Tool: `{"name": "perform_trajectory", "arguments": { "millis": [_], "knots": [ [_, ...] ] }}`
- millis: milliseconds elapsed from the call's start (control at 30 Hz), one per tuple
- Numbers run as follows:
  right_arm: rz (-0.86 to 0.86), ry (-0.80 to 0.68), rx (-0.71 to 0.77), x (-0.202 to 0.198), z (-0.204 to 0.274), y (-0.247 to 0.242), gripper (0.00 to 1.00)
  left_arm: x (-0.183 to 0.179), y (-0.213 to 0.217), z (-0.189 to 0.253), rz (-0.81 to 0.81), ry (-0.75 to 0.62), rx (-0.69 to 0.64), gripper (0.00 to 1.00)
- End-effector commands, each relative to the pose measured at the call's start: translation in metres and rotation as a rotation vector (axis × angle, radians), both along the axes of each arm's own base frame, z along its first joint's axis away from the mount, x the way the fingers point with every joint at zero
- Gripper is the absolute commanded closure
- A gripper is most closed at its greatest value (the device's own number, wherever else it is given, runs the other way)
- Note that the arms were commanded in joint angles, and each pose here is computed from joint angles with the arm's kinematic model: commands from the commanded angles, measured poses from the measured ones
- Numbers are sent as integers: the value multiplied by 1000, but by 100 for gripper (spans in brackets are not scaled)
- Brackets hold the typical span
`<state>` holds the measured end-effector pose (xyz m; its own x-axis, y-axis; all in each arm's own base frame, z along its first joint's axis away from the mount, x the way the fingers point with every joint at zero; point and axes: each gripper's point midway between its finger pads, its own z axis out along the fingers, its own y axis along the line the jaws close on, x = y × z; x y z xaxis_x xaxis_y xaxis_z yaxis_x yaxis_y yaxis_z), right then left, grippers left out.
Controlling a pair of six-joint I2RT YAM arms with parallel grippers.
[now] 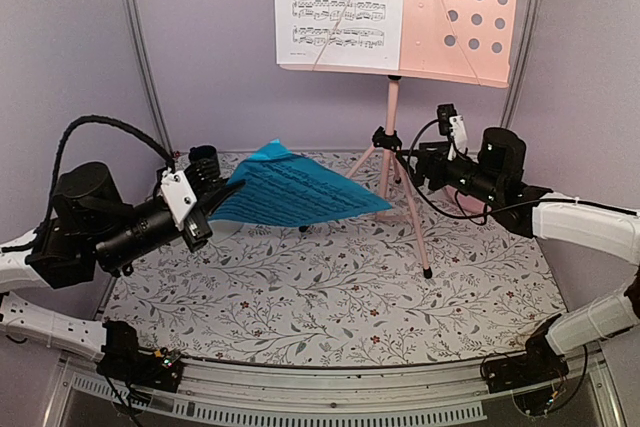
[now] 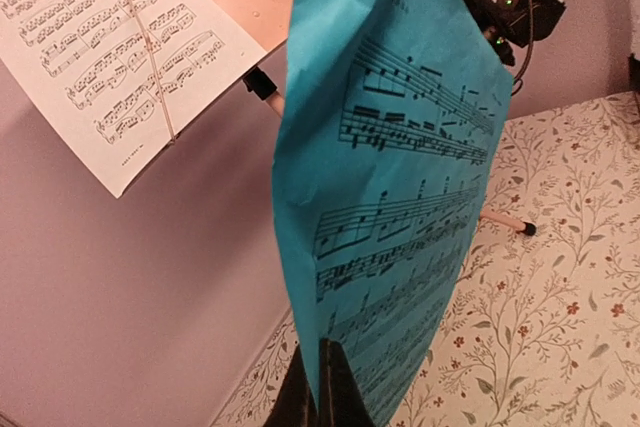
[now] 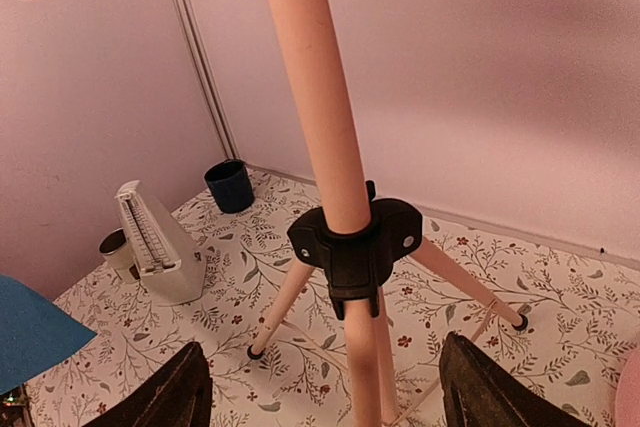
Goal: Set up the instrument practice props
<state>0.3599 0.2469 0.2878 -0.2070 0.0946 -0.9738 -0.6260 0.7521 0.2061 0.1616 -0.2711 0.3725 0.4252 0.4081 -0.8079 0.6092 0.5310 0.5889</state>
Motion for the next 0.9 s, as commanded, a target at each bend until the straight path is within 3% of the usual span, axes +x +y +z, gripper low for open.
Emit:
{"name": "perform_trajectory", "arguments": {
  "millis": [0, 400, 633, 867],
  "knots": [
    [-22, -196, 45, 18, 43, 4, 22, -8, -4, 26, -43, -51, -34, 100],
    [-22, -278, 76, 59, 53, 14, 38, -14, -12, 35, -81, -46, -73, 100],
    [83, -276, 74, 71, 49, 38, 48, -17, -9, 49, -87, -61, -114, 100],
    [177, -271, 92, 72, 49, 56, 68, -18, -3, 57, -82, -67, -152, 100]
  ]
}}
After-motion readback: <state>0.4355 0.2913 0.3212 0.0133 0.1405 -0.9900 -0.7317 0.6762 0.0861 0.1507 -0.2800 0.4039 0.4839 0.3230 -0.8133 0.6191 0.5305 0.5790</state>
